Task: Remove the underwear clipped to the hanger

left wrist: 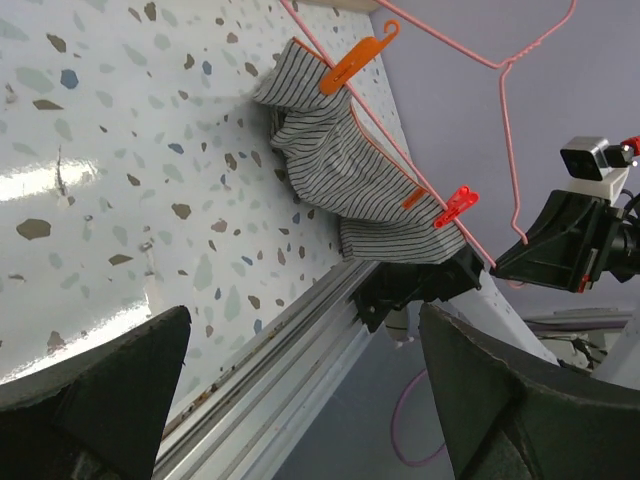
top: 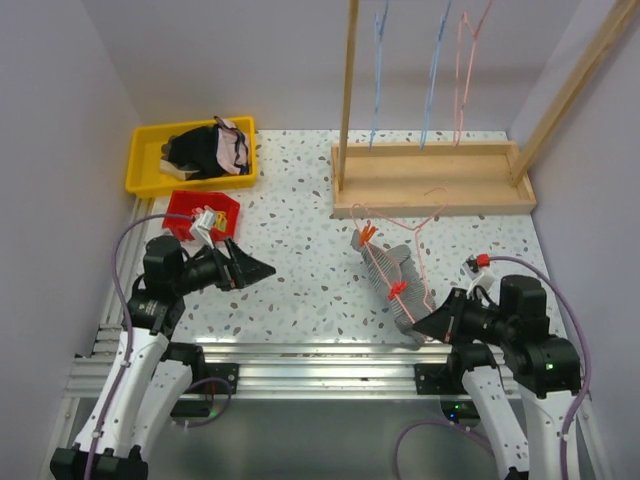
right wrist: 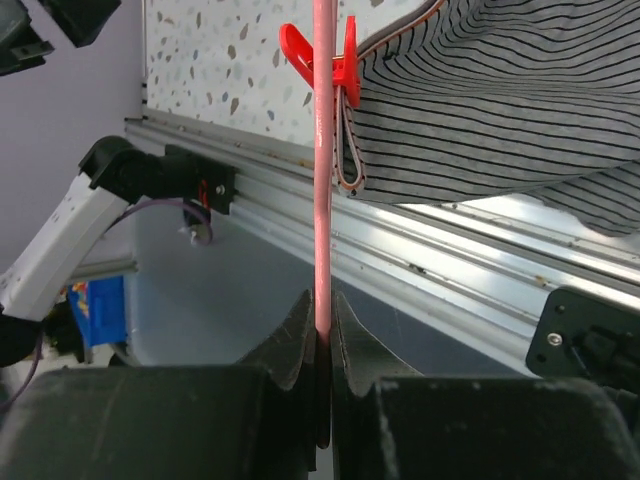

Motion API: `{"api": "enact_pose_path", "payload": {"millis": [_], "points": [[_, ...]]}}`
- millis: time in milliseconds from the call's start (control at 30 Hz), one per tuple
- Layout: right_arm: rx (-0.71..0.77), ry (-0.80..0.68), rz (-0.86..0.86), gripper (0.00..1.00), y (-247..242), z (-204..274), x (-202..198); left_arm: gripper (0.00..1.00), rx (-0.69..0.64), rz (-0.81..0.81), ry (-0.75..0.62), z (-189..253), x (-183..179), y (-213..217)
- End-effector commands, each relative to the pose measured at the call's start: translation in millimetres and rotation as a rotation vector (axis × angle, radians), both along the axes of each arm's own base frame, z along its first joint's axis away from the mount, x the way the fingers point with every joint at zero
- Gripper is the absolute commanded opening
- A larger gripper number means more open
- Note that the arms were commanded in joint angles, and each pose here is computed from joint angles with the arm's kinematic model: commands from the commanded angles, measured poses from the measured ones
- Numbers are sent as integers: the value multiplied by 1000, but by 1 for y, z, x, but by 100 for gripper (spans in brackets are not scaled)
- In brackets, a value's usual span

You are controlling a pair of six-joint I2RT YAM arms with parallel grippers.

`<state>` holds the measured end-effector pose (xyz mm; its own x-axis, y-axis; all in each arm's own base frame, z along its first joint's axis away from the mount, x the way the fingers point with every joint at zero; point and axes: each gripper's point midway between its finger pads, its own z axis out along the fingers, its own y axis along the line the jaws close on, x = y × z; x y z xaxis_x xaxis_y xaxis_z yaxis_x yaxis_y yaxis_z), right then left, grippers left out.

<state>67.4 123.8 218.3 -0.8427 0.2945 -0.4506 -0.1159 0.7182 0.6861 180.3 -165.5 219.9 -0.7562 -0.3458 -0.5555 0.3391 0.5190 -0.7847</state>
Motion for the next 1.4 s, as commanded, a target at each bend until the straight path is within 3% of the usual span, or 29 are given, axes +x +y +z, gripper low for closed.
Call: {"api": "enact_pose_path", "payload": {"millis": [0, 300, 533, 700, 767, 800, 967, 1133, 1367], "points": [[109, 6, 91, 0, 17, 6, -10, 100, -116, -58, 2, 10, 4, -16], [100, 84, 98, 0, 17, -20, -15, 100, -207, -69, 56, 21, 29, -58], [40, 131, 90, 0, 10, -40, -18, 100, -130, -204, 150, 16, 36, -151], [-6, 137, 75, 0, 4, -45, -17, 100, -47, -256, 35, 40, 33, -195], [-16, 142, 70, 0, 2, -47, -17, 100, 100, -250, 21, 19, 28, -203], [-20, 145, 67, 0, 2, -47, -17, 100, 114, -254, -24, 31, 29, -211], [-26, 144, 61, 0, 1, -44, -12, 98, 333, -317, -120, 2, 14, -237], [-25, 139, 60, 0, 1, -39, -8, 88, 444, -419, -227, -20, -3, -261], [-19, 126, 61, 0, 2, -33, -8, 85, 408, -501, -284, -33, -12, -270]]}}
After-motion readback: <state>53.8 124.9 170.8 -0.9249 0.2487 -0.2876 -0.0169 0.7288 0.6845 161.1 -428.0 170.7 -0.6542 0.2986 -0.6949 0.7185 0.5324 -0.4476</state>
